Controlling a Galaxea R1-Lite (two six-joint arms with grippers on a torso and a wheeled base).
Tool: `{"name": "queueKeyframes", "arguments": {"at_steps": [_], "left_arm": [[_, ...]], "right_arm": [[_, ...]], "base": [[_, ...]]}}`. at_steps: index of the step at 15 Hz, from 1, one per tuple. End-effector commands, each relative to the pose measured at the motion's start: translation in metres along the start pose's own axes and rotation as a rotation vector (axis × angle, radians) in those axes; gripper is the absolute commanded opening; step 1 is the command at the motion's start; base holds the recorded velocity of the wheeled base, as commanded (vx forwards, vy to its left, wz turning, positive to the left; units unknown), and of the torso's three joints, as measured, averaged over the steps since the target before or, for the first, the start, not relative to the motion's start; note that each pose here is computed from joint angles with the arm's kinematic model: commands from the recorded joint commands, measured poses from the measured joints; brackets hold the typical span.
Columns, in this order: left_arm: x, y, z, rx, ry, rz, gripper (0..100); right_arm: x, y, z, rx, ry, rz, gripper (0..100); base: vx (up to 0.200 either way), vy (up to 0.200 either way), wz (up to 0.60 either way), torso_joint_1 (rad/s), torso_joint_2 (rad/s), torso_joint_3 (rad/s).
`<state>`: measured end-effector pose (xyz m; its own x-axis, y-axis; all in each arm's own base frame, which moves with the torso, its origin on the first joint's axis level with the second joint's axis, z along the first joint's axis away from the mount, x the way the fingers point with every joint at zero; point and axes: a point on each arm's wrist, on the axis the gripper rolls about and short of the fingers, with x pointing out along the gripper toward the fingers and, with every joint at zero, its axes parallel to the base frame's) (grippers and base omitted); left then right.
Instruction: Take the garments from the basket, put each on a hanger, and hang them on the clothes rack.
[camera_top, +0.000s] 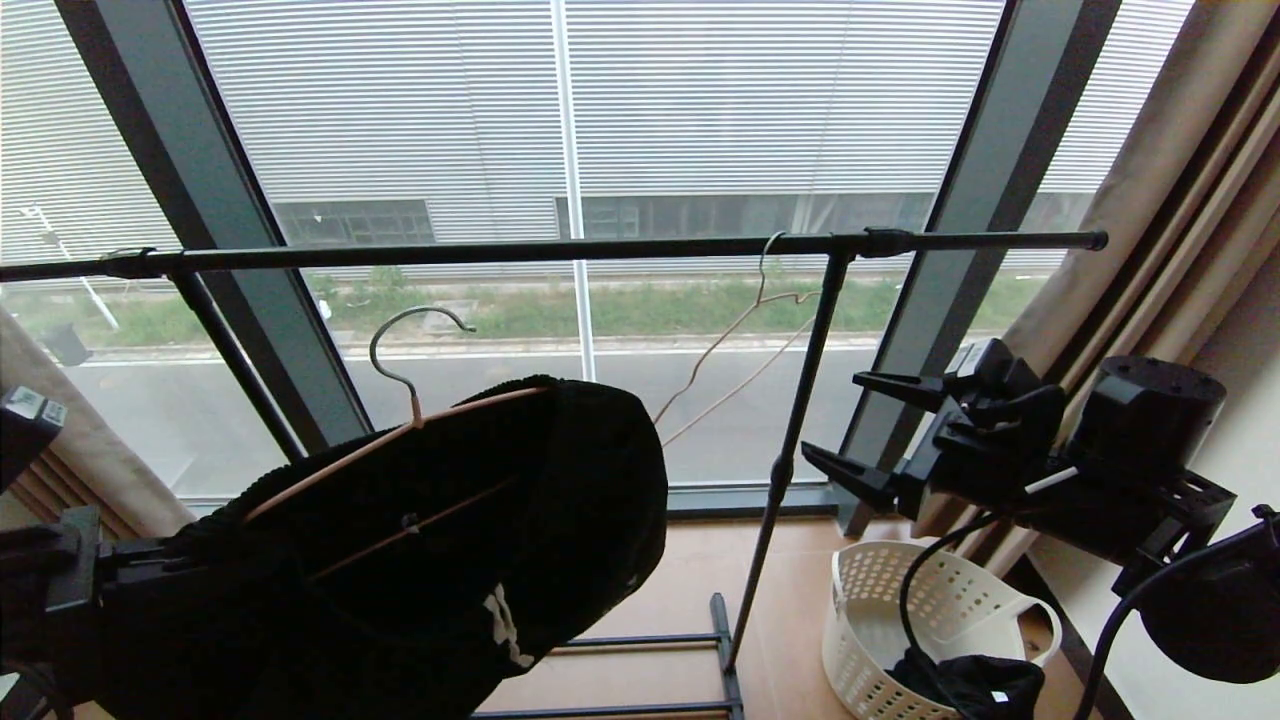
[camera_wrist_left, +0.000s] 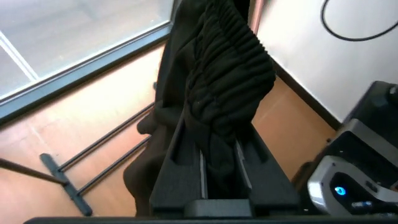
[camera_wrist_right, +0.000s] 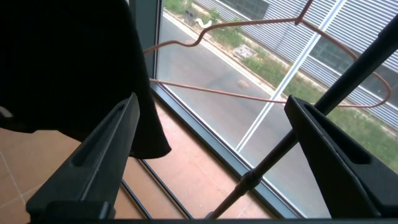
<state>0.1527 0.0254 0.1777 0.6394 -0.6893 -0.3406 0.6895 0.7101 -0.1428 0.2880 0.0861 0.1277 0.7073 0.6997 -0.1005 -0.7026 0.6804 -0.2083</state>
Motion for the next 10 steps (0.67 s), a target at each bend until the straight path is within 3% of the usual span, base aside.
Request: {"name": "queueKeyframes", "arguments": {"at_steps": [1,3,5,8,10], "left_arm": [[0.009,0.01,-0.011,-0.017,0.062,-0.008,0],[0.018,0.009,-0.015,0.006,0.159,0.028,0],[0.027,0.01,-0.013,0.027,0.211,0.048,0],[0.045,0.017,-0.004,0.01,0.221,0.0,0],[0.059,0.021,0.007,-0.016,0.183,-0.015,0]], "right_arm": [[0.002,0.0,-0.003,0.005,0.009,0.003,100],[0.003,0.0,-0.003,0.005,0.01,0.005,100],[0.003,-0.001,-0.003,0.005,0.009,0.003,100],[0.003,-0.001,-0.003,0.005,0.009,0.003,100],[0.003,-0.001,-0.003,0.005,0.009,0.003,100]], "base": [[0.0,0.0,0.0,0.0,0.0,0.0],[0.0,0.0,0.0,0.0,0.0,0.0],[0.0,0.0,0.0,0.0,0.0,0.0],[0.0,0.0,0.0,0.0,0.0,0.0],[0.0,0.0,0.0,0.0,0.0,0.0]]}}
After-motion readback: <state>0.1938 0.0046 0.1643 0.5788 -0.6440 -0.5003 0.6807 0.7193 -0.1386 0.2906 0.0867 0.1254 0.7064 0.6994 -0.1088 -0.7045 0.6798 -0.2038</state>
